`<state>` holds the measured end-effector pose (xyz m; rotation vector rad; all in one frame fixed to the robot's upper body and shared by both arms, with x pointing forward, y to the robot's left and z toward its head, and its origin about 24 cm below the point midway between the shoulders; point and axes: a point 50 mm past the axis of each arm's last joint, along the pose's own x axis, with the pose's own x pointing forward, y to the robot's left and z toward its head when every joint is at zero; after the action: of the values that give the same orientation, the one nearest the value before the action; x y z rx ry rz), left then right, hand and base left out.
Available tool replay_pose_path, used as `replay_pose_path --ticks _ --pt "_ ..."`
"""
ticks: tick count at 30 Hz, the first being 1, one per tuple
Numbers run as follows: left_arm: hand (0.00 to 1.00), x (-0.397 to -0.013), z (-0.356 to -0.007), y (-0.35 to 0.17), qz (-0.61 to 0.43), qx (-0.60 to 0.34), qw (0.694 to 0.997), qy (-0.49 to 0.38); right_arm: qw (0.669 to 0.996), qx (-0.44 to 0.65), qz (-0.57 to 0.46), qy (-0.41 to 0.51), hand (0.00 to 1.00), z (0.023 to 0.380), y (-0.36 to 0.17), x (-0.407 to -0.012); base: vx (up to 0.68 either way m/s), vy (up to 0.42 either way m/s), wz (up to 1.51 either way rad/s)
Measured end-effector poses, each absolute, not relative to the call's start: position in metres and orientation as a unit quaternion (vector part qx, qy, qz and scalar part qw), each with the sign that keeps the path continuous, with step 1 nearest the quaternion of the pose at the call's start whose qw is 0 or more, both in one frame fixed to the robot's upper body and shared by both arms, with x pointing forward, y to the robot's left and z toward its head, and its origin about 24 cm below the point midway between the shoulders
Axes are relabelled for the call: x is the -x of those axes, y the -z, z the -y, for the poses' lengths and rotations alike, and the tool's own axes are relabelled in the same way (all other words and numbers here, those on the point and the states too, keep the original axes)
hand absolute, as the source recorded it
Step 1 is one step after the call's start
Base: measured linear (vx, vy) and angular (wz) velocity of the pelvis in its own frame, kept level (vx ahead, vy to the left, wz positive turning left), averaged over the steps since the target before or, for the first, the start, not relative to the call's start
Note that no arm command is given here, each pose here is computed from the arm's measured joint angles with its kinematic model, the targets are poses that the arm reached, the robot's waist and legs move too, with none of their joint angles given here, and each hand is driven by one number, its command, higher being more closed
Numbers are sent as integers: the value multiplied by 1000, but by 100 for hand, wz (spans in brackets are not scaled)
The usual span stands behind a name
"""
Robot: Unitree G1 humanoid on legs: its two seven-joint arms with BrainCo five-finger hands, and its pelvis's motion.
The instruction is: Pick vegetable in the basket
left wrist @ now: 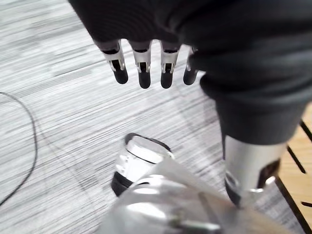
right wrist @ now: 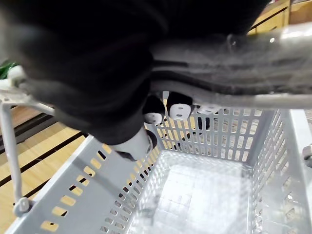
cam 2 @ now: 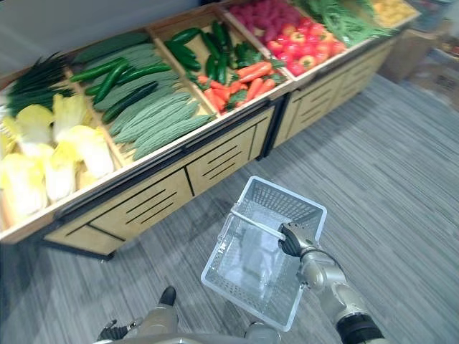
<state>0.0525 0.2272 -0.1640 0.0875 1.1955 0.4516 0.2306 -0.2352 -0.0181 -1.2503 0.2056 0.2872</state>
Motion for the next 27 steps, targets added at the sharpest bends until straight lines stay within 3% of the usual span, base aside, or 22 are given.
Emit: replay_pose_path --ticks 12,16,22,27 --pt "0 -76 -232 156 -523 -52 825 -209 817 544 -164 -96 100 251 39 -200 -3 -20 77" --pt "0 -88 -238 153 -511 -79 834 -193 830 521 -169 -104 100 238 48 -198 -25 71 55" --pt "0 -74 -245 156 -537 -129 820 -153 841 489 -192 -131 100 213 69 -200 -51 49 1" --pt "0 -74 -245 156 -537 -129 820 -153 840 488 -196 -133 100 214 71 -198 31 0 -7"
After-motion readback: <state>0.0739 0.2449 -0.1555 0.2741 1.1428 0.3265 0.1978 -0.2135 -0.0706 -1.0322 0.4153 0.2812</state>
